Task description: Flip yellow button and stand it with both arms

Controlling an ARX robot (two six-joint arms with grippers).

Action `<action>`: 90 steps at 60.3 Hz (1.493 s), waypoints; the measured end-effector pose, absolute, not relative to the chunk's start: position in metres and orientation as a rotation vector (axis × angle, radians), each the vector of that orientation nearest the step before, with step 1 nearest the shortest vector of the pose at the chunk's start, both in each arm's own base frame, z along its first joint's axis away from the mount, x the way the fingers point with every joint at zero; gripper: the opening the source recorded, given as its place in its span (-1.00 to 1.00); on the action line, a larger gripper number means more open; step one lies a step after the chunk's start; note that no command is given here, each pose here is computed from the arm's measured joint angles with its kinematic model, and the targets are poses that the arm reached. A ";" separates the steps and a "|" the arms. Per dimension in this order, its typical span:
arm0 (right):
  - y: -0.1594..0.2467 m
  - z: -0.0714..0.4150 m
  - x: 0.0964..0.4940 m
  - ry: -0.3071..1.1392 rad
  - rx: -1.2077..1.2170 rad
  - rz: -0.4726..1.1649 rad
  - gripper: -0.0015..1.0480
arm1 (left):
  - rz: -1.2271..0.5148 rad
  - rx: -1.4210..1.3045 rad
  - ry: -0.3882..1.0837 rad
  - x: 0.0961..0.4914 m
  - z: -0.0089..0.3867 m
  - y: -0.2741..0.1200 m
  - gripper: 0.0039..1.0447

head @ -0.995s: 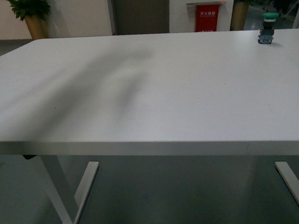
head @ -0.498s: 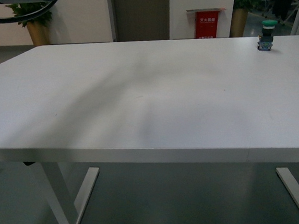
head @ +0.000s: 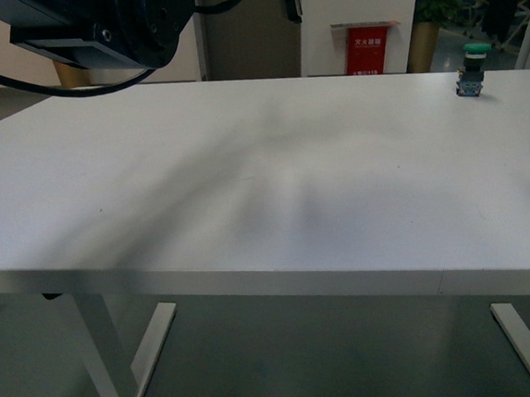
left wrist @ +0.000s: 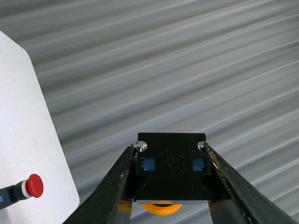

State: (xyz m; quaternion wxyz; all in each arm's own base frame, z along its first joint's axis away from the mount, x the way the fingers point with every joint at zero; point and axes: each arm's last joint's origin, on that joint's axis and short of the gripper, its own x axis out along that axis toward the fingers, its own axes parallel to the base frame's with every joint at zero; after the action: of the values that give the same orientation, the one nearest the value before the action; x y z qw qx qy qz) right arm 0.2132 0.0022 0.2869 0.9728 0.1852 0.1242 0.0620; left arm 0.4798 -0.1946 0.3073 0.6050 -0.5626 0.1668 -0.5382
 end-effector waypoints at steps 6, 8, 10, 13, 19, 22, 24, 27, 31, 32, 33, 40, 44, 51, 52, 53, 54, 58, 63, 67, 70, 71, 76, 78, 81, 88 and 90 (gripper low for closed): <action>-0.004 0.320 0.262 0.293 0.645 0.168 0.87 | -1.238 -1.317 0.384 0.482 0.303 -0.198 -0.30; -0.005 0.329 0.275 0.299 0.739 0.183 0.87 | -1.237 -1.322 0.386 0.482 0.301 -0.200 -0.30; -0.006 0.337 0.286 0.306 0.819 0.200 0.87 | -1.243 -1.331 0.381 0.481 0.301 -0.202 -0.30; -0.004 0.351 0.310 0.349 1.021 0.235 0.87 | -1.254 -1.340 0.373 0.480 0.301 -0.206 -0.30; 0.007 0.347 0.332 0.436 1.237 0.262 0.87 | -1.264 -1.359 0.363 0.478 0.303 -0.210 -0.30; 0.014 0.344 0.337 0.449 1.296 0.278 0.87 | -1.265 -1.363 0.360 0.478 0.304 -0.212 -0.30; 0.016 0.344 0.338 0.447 1.319 0.285 0.87 | -1.263 -1.370 0.360 0.478 0.303 -0.213 -0.30; 0.020 0.345 0.339 0.427 1.356 0.301 0.87 | -1.261 -1.376 0.363 0.479 0.301 -0.215 -0.30; 0.026 0.349 0.342 0.372 1.380 0.321 0.87 | -1.259 -1.380 0.365 0.478 0.300 -0.216 -0.30; 0.028 0.350 0.342 0.361 1.391 0.327 0.87 | -1.259 -1.381 0.365 0.478 0.300 -0.217 -0.30; 0.028 0.350 0.343 0.359 1.391 0.327 0.87 | -1.258 -1.382 0.367 0.478 0.299 -0.218 -0.30; 0.041 0.337 0.353 0.395 1.438 0.314 0.87 | -1.250 -1.389 0.390 0.475 0.292 -0.223 -0.30; 0.046 0.331 0.357 0.408 1.440 0.295 0.87 | -1.242 -1.395 0.402 0.473 0.285 -0.225 -0.30; 0.053 0.328 0.362 0.388 1.441 0.280 0.87 | -1.234 -1.400 0.412 0.472 0.280 -0.226 -0.30; 0.054 0.328 0.363 0.387 1.445 0.283 0.87 | -1.233 -1.400 0.413 0.472 0.280 -0.226 -0.30; 0.054 0.329 0.363 0.387 1.444 0.284 0.87 | -1.233 -1.400 0.413 0.472 0.280 -0.226 -0.30; 0.054 0.329 0.363 0.386 1.444 0.283 0.87 | -1.233 -1.400 0.413 0.472 0.280 -0.226 -0.30; 0.055 0.333 0.365 0.368 1.450 0.288 0.87 | -1.233 -1.400 0.411 0.471 0.282 -0.226 -0.30; 0.055 0.337 0.368 0.341 1.456 0.289 0.87 | -1.240 -1.398 0.402 0.469 0.284 -0.225 -0.30; 0.055 0.339 0.370 0.334 1.459 0.289 0.87 | -1.242 -1.397 0.401 0.468 0.285 -0.225 -0.30; 0.055 0.338 0.372 0.335 1.465 0.290 0.87 | -1.243 -1.397 0.402 0.468 0.285 -0.226 -0.30; 0.055 0.337 0.373 0.336 1.467 0.288 0.87 | -1.244 -1.396 0.402 0.468 0.285 -0.226 -0.30; 0.056 0.336 0.377 0.327 1.473 0.270 0.87 | -1.242 -1.396 0.409 0.467 0.284 -0.228 -0.30; 0.056 0.335 0.378 0.325 1.475 0.266 0.87 | -1.242 -1.395 0.411 0.467 0.284 -0.228 -0.30; 0.056 0.333 0.380 0.329 1.477 0.264 0.84 | -1.240 -1.397 0.416 0.467 0.283 -0.229 -0.30; 0.057 0.334 0.381 0.319 1.482 0.267 0.33 | -1.233 -1.398 0.424 0.468 0.282 -0.229 -0.30; 0.058 0.335 0.381 0.319 1.483 0.268 0.16 | -1.228 -1.400 0.428 0.468 0.282 -0.229 -0.30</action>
State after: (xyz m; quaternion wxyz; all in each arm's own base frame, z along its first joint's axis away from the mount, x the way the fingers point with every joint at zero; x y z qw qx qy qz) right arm 0.3806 0.0575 0.3352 0.7178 0.6703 0.1443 0.1210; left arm 0.4678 -0.2294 0.2821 0.5775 -0.5982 0.1828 -0.5247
